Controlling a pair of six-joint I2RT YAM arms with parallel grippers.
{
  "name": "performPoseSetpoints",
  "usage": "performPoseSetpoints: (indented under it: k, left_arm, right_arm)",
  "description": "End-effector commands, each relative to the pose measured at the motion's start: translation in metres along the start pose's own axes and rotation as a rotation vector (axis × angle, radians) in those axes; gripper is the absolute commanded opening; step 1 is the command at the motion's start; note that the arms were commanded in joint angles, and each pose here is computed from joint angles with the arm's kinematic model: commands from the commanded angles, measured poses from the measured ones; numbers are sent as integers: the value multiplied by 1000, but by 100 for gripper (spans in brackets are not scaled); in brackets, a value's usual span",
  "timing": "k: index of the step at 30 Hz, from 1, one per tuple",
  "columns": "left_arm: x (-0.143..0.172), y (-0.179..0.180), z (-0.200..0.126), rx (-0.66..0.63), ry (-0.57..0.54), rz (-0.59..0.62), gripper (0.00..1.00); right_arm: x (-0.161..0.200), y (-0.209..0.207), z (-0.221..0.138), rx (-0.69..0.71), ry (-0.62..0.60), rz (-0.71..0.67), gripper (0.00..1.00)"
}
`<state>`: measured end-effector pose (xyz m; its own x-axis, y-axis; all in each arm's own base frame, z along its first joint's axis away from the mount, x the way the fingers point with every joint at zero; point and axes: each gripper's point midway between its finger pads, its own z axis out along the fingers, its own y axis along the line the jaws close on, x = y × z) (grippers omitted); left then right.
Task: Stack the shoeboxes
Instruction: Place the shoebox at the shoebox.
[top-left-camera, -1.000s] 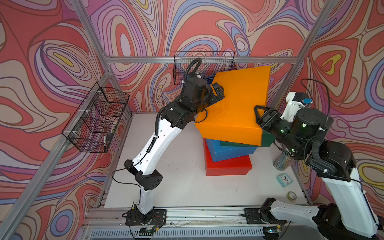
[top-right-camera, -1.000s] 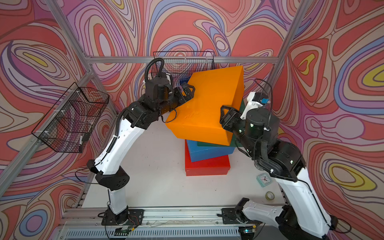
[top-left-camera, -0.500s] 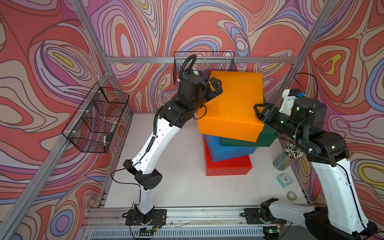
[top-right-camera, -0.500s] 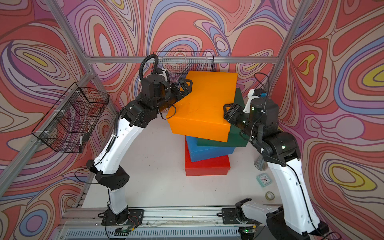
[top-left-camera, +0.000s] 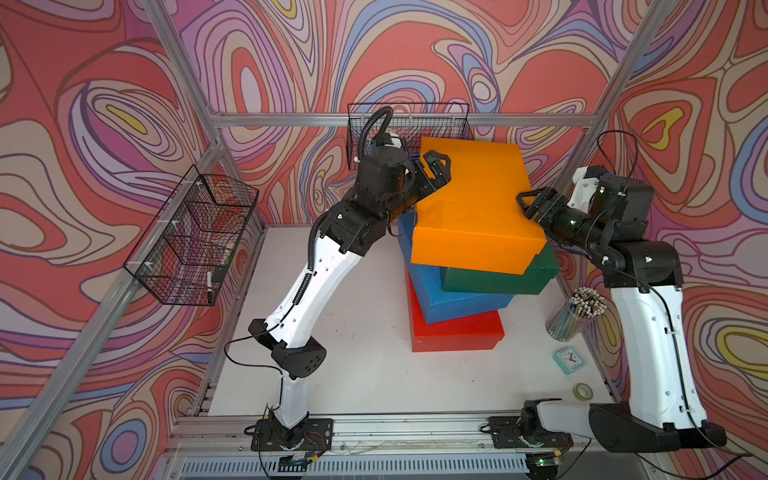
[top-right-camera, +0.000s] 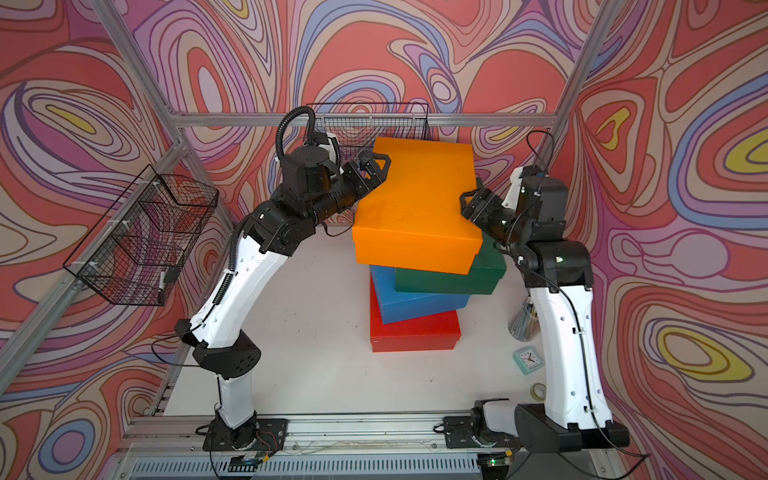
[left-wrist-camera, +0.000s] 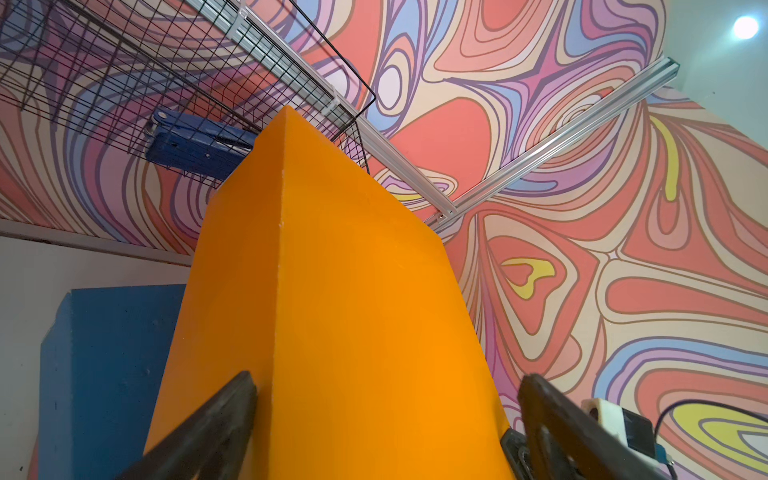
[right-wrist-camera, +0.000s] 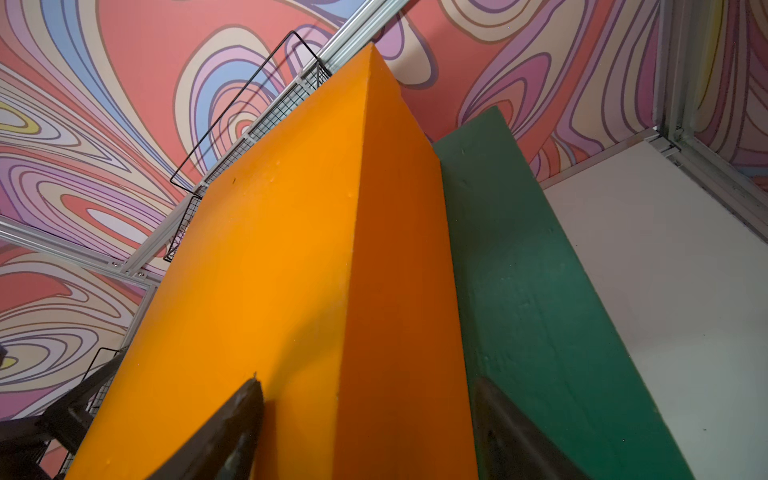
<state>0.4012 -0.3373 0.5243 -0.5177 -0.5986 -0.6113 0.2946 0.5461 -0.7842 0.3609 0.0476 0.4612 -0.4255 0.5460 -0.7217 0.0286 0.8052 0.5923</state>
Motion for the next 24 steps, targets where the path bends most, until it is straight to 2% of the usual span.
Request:
performPoseSetpoints:
  k: [1, 9, 19, 24]
  left_arm:
    - [45, -25, 3, 118, 168, -50, 100]
    - [24, 2, 2, 60, 135, -71, 100]
    - [14, 18, 4, 34, 125, -77, 100]
    - [16, 20, 8, 36, 131, -78, 100]
  right_arm:
    - [36, -27, 25, 82, 175, 18, 82]
    - [3, -47, 8, 60, 120, 78, 83]
    - [-17, -27, -2, -34, 73, 100, 86]
    - [-36, -7, -28, -109, -70, 51, 86]
